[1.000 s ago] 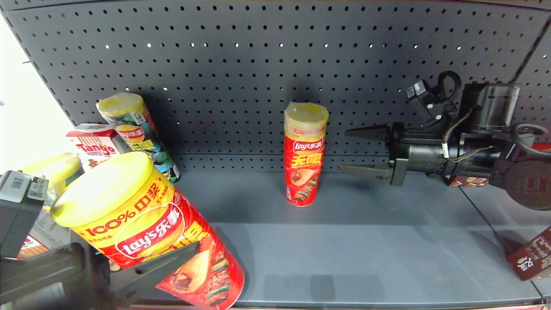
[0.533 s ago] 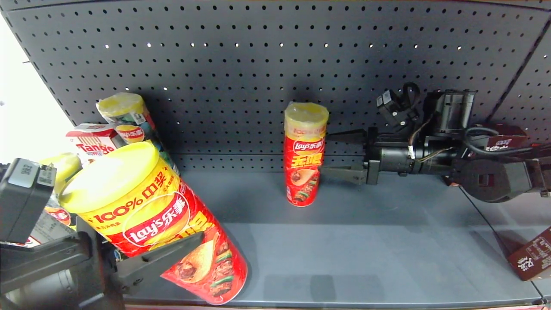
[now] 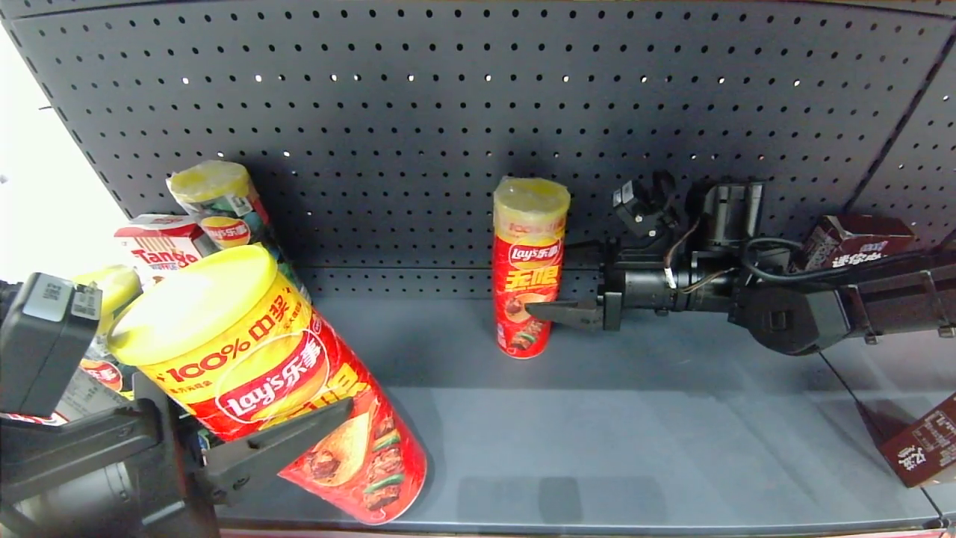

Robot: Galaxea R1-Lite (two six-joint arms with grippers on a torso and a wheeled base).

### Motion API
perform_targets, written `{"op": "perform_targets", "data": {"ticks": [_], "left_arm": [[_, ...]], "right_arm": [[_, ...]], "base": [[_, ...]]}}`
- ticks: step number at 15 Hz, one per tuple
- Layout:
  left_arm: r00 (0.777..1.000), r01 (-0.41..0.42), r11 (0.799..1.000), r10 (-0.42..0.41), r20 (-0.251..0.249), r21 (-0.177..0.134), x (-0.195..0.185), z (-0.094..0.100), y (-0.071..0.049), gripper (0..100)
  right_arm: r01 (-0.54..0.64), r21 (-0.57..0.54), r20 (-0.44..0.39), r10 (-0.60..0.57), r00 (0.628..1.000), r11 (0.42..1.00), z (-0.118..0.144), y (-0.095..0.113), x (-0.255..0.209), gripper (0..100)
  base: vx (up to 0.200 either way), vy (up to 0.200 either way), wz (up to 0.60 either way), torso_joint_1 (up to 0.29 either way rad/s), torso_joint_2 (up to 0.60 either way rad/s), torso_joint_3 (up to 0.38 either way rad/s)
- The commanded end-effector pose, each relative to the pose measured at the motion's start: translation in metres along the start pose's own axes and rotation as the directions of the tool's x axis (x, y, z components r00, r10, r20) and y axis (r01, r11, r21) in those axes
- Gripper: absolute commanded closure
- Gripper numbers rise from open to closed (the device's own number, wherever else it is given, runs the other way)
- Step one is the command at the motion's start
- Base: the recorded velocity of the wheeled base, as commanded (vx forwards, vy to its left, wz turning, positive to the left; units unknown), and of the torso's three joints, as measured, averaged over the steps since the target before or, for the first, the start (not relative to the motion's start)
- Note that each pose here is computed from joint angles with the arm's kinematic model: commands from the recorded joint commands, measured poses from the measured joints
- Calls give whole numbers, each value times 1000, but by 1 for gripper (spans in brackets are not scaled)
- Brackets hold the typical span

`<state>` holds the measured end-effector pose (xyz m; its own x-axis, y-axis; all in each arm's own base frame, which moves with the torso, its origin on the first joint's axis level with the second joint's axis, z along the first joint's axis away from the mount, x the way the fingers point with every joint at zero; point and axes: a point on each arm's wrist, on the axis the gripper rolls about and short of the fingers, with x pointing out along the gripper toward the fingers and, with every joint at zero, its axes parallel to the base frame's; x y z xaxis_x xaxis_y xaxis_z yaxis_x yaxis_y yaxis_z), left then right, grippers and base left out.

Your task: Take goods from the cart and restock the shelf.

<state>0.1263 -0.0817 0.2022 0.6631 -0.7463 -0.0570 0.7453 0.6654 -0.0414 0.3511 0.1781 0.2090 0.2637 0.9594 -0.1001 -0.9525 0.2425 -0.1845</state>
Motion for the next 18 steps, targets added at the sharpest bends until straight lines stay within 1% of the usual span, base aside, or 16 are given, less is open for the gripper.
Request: {"op": "perform_targets", "data": {"ticks": [1, 9, 12, 13, 18], "left_arm": [[1000, -6, 1000, 6, -1, -1, 0, 0, 1, 100], [1000, -8, 1000, 8, -1, -1, 0, 0, 1, 100], [1000, -8, 1000, 8, -2, -3, 0, -1, 1, 100], [1000, -8, 1000, 8, -2, -2, 0, -1, 1, 100], [1000, -8, 1000, 8, -7, -3, 0, -2, 1, 100]], "right_arm": [[-17, 7, -3, 17, 1000, 1000, -6, -2, 7, 0], [-48, 19, -8, 49, 999, 999, -19, -4, 25, 0], [-65, 21, -5, 65, 998, 998, -27, -9, 35, 0], [-85, 12, 8, 85, 996, 996, -27, -9, 38, 100], [-62, 10, 5, 62, 998, 998, -24, -7, 38, 100]], "base": [[0, 0, 0, 0, 0, 0], [0, 0, 0, 0, 0, 0], [0, 0, 0, 0, 0, 0], [0, 0, 0, 0, 0, 0], [0, 0, 0, 0, 0, 0]]}}
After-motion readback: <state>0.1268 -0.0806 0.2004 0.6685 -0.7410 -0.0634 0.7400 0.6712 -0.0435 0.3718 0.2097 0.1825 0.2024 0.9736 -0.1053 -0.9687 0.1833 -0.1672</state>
